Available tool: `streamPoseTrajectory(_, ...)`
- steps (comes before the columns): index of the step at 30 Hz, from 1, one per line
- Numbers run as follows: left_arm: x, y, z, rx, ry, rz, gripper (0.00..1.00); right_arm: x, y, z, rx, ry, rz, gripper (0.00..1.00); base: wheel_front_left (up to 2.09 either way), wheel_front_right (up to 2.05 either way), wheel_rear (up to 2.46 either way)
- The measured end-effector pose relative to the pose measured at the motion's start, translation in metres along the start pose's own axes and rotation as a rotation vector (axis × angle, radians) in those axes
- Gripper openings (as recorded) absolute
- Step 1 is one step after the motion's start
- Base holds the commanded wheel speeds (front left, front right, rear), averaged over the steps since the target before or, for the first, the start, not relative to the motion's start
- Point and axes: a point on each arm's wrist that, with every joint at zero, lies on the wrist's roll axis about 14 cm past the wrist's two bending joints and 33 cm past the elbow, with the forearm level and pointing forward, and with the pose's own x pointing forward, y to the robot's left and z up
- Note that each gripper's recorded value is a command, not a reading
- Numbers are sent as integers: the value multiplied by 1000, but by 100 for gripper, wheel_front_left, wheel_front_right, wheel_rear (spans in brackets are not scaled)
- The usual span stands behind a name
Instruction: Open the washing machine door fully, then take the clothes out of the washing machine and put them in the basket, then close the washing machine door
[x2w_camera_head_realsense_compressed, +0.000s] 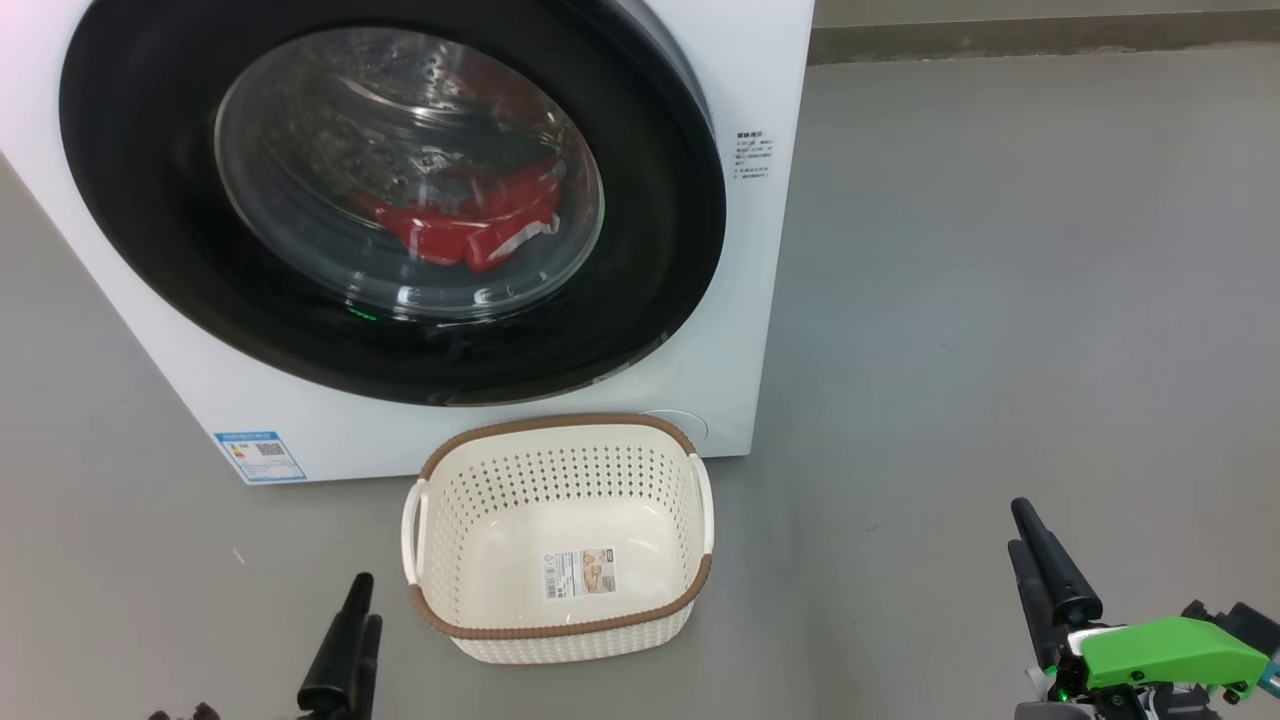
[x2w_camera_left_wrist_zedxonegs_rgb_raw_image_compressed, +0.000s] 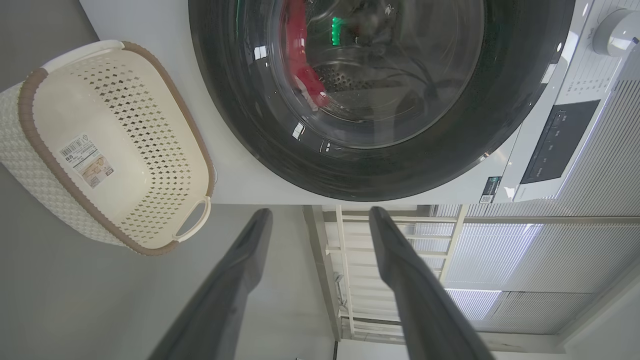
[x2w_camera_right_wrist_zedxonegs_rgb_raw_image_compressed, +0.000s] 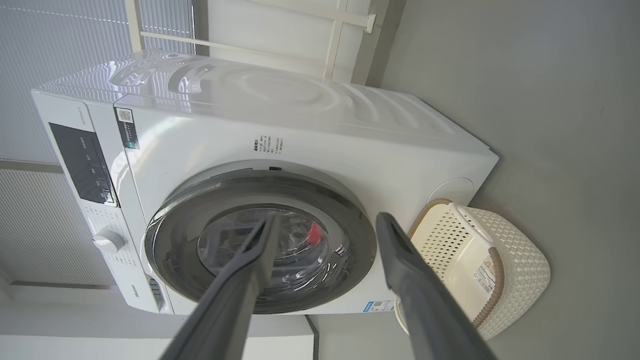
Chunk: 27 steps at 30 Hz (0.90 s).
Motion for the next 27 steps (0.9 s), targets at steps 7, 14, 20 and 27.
streamPoseTrajectory(7,2,-3,-4,81,7,-6,100,3,5,-3,-91,3,11,100,0,0,0)
streamPoseTrajectory(14,7,-10,-3,182,-1,-21,100,4,5,-4,-183,1,10,100,0,0,0)
streamPoseTrajectory(20,8,-17,-4,273,-4,-43,100,9,11,-4,-270,-6,27,100,0,0,0)
streamPoseTrajectory(27,12,-24,-5,388,-16,-57,100,10,12,-4,-363,-12,29,100,0,0,0)
